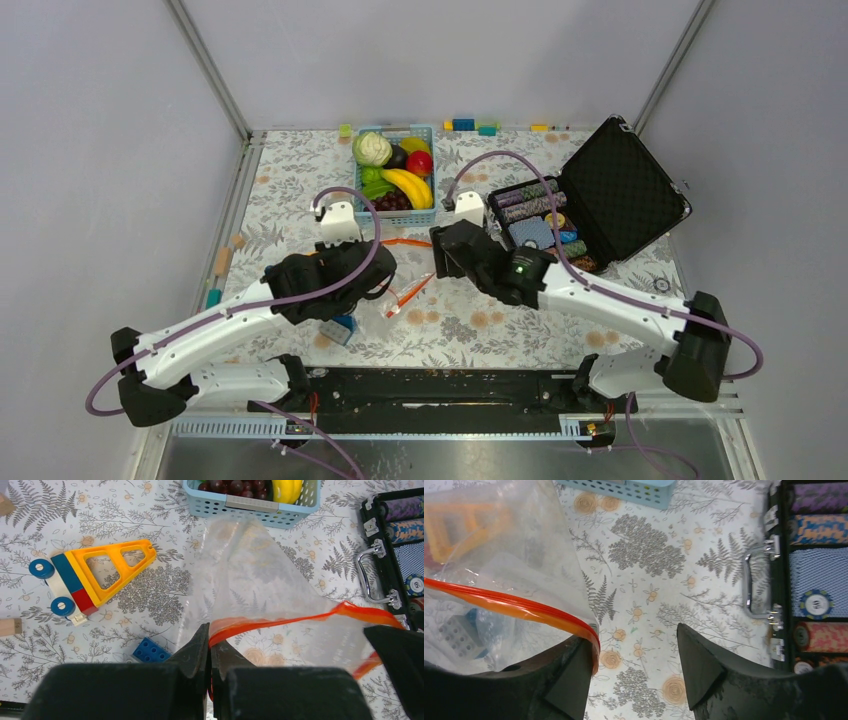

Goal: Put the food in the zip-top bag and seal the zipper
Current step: Open the zipper of the food storage bag at the center of the board, then pick up the fake vegetable from the bin.

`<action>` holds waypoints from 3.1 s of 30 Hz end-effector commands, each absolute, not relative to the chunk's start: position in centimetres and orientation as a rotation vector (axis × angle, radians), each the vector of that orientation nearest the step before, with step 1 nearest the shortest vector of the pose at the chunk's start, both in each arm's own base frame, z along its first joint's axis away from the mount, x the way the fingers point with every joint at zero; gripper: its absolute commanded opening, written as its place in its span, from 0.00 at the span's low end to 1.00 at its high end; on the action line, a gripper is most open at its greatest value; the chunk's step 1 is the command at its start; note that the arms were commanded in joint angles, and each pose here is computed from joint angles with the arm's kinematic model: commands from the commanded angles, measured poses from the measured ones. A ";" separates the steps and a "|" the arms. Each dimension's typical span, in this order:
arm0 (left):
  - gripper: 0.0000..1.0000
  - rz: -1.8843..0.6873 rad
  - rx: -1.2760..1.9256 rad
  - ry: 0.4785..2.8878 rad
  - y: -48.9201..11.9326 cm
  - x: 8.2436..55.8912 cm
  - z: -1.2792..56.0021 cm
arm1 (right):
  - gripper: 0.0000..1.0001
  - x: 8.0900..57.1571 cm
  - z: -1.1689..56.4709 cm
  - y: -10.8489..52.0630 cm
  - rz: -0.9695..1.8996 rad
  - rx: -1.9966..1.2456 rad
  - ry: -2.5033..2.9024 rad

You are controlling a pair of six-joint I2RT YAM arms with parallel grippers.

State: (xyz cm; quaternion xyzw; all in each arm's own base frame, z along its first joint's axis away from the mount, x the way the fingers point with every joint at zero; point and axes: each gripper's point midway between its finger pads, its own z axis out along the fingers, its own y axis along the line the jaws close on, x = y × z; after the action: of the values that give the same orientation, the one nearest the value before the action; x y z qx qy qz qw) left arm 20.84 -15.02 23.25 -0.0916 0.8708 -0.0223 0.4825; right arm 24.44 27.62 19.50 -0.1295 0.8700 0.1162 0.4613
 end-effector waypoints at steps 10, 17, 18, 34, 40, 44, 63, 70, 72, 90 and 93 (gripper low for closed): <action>0.00 0.099 -0.445 1.967 -8.3 23.0 25.6 | 0.57 23.0 13.4 31.5 0.407 -0.369 2.323; 0.00 0.112 -0.442 2.018 -7.1 24.8 24.9 | 0.57 23.7 14.5 30.8 0.363 -0.404 2.262; 0.00 0.090 -0.411 2.041 -7.7 24.8 24.6 | 0.58 23.9 15.0 31.2 0.371 -0.417 2.247; 0.00 0.108 -0.637 2.160 -5.6 27.9 22.7 | 1.00 26.2 30.0 38.1 0.695 -0.582 1.908; 0.00 0.058 -0.711 2.036 -3.0 30.4 27.2 | 1.00 32.5 30.6 36.7 0.713 -0.352 1.957; 0.00 0.062 -0.769 1.948 -1.4 31.5 29.9 | 1.00 39.0 30.0 36.3 0.627 -0.183 1.950; 0.00 0.191 -0.861 1.966 1.1 32.3 26.5 | 1.00 57.4 22.8 43.9 0.607 0.204 1.786; 0.00 0.158 -0.842 1.979 0.6 32.7 25.8 | 1.00 59.1 18.7 44.6 0.594 0.227 1.784; 0.00 0.158 -0.838 1.985 0.5 32.8 25.6 | 1.00 59.3 16.9 44.9 0.612 0.244 1.802; 0.00 0.017 -0.768 2.037 -1.7 32.8 25.6 | 0.03 58.4 22.2 45.4 0.824 0.183 1.719; 0.00 -0.055 -0.752 2.063 -2.7 32.4 25.6 | 0.00 56.8 26.6 44.7 0.836 0.089 1.660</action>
State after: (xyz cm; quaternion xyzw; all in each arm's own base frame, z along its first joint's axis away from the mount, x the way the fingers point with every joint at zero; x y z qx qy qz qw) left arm 32.56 -1.23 24.44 -0.3178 0.8356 0.0322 0.4470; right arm 58.86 45.27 14.41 0.0861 0.7747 0.3149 0.5416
